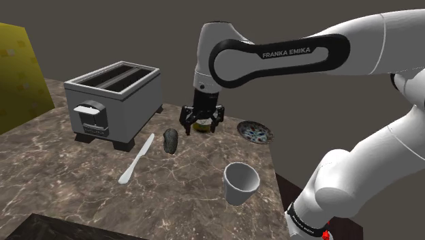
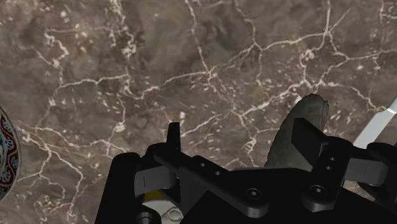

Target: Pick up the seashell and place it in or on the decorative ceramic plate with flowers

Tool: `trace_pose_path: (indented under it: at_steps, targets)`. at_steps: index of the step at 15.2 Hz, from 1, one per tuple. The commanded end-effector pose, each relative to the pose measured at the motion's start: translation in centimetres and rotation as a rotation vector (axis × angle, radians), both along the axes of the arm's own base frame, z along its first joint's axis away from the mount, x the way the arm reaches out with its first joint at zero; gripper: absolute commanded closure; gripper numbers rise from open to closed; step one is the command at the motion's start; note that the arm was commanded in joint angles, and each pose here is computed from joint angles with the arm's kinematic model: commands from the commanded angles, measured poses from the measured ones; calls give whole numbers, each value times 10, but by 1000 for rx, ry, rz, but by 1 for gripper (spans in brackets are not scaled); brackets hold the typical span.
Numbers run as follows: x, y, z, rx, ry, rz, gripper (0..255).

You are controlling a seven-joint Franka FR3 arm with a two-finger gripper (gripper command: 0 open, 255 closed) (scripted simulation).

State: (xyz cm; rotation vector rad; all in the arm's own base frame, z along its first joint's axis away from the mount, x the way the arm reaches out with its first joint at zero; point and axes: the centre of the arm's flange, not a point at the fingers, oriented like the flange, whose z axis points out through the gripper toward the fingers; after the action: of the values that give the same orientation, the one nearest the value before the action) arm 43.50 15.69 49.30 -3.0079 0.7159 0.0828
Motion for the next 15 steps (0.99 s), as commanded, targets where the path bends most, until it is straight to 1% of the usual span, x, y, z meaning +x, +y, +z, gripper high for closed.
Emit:
trace_pose_path:
  at_steps: [1,7,15]
  targets:
    - [19,13,-4,-9,-17,-44,0]
    - [82,48,-16,-38,-66,-166,0]
    - [83,49,-56,-38,-66,-166,0]
